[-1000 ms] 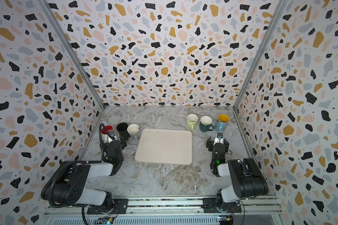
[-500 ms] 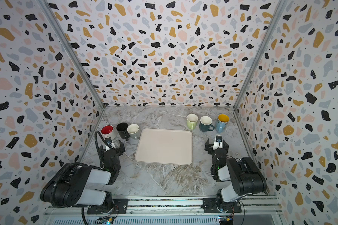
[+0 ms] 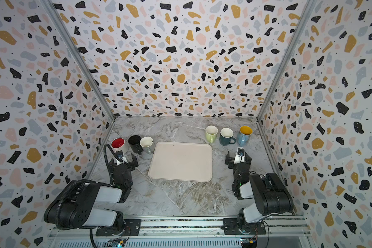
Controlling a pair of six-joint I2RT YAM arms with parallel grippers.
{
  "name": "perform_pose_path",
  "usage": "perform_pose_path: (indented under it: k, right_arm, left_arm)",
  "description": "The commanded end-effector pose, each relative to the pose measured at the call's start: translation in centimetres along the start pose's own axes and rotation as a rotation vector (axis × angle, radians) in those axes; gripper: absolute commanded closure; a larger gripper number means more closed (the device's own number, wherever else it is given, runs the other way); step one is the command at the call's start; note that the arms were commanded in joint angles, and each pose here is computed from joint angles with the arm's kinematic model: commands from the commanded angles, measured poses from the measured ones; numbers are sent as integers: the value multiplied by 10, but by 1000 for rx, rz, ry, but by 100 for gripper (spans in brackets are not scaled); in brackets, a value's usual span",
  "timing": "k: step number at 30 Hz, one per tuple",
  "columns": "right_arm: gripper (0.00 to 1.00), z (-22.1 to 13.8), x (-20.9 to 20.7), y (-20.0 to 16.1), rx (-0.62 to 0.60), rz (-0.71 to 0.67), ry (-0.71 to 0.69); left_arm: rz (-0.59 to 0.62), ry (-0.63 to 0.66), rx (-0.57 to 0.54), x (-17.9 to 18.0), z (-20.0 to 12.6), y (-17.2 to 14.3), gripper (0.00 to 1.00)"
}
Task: Turn the mug right side up
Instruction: Reset both arms
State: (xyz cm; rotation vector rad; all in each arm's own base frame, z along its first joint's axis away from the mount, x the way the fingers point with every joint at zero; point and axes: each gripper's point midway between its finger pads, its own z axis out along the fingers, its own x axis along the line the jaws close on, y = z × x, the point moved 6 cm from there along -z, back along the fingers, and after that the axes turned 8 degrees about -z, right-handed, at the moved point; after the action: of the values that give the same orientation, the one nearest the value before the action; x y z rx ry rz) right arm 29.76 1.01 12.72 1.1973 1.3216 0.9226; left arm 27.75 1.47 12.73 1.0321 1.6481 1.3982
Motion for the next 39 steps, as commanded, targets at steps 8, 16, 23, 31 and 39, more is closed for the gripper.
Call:
perform_pose_path:
  k: [8,16,23,31,39]
  right_arm:
    - [1,4,-1,10,-41,4,-6]
    - [1,-12,-8,12,-85,18,-55]
    - [1,5,-3,9,-35,14,5]
    - [1,-1,3,13,-61,-25,-26]
    - [1,4,-2,10,-38,2,-12]
  left_arm:
    - [-52,-6,-63,-2,3,15,0]
    - [-51,-5,-61,-2,3,16,0]
    - [-51,-6,-61,-2,3,16,0]
    - [-52,-6,-62,-2,3,16,0]
    - [-51,-5,-61,-2,3,16,0]
